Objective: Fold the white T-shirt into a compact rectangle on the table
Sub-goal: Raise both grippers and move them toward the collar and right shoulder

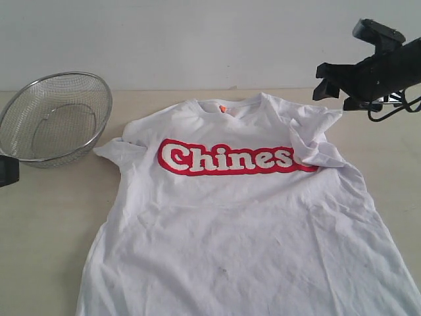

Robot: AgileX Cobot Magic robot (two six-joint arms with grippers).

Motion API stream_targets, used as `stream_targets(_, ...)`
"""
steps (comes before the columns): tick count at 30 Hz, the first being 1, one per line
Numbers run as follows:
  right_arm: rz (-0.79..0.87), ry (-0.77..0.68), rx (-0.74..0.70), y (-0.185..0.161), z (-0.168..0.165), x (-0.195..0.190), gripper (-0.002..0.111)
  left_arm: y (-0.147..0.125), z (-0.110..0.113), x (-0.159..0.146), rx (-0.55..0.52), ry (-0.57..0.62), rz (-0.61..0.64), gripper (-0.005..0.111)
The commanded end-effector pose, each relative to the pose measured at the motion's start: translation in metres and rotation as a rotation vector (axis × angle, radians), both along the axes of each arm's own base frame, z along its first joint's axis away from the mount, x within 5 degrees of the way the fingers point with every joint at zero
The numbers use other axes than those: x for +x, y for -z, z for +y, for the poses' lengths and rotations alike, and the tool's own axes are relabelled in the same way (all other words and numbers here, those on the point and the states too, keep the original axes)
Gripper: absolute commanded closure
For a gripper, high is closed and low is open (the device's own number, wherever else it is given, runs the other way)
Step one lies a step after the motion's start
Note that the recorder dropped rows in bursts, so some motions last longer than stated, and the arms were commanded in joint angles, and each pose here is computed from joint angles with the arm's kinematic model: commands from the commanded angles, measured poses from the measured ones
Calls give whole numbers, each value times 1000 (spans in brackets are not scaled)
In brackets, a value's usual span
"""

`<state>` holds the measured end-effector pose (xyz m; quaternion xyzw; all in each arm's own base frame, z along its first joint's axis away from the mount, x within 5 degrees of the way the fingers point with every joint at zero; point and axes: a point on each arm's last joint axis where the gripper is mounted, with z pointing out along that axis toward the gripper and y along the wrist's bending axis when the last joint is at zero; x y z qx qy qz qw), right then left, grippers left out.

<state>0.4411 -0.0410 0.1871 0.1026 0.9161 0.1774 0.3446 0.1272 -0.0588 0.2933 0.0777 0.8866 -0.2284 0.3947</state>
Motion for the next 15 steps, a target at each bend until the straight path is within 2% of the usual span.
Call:
stream_targets(1, -12, -18, -27, -4, 2, 0, 46, 6, 1, 0, 2, -8, 0, 102)
stream_targets(6, -11, 0, -55, -4, -1, 0, 46, 7, -1, 4, -42, -21, -1, 102)
stream_targets(9, 1, -2, -43, -3, 0, 0, 46, 6, -11, 17, -82, 40, -13, 102)
stream_targets(15, 40, -38, -3, -2, 5, -4, 46, 17, -35, 80, -154, 93, 123, 102)
